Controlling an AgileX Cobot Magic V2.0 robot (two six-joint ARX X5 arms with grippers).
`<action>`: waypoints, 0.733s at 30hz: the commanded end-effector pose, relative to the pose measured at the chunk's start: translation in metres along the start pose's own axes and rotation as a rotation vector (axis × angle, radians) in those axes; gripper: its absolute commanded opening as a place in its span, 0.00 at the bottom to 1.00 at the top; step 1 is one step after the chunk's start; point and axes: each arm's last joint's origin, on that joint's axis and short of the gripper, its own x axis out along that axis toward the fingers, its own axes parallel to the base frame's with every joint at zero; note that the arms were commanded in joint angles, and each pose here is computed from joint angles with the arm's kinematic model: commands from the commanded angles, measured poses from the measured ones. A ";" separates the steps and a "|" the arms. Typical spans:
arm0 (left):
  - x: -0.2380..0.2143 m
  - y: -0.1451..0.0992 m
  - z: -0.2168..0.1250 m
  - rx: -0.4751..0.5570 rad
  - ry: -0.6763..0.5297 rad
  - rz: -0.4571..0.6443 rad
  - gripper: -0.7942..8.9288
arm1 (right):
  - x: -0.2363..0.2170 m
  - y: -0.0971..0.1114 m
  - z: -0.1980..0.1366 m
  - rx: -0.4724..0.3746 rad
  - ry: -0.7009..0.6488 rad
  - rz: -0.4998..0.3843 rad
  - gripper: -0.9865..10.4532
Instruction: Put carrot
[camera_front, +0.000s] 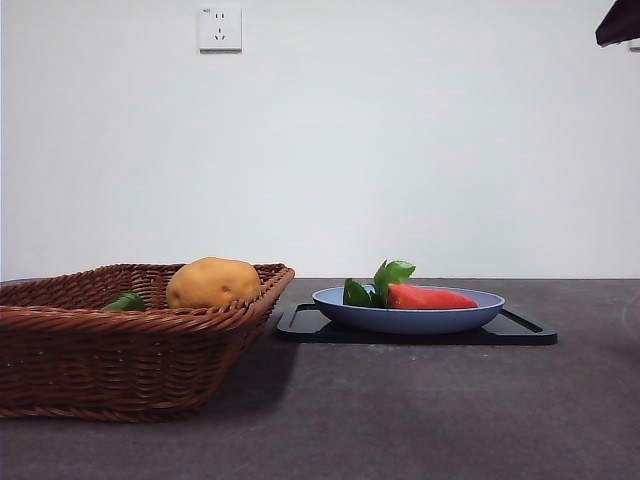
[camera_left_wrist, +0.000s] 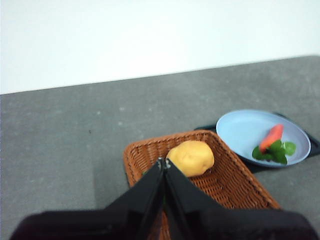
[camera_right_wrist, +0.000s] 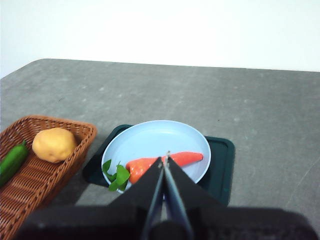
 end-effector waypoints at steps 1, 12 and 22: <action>0.000 0.000 0.003 -0.021 -0.011 -0.004 0.09 | -0.001 0.001 0.003 0.009 -0.014 0.004 0.09; 0.000 0.000 0.003 -0.021 -0.008 -0.003 0.09 | -0.001 0.001 0.003 0.009 -0.014 0.004 0.09; -0.021 0.008 -0.012 0.070 -0.068 0.100 0.09 | -0.001 0.001 0.003 0.009 -0.014 0.004 0.09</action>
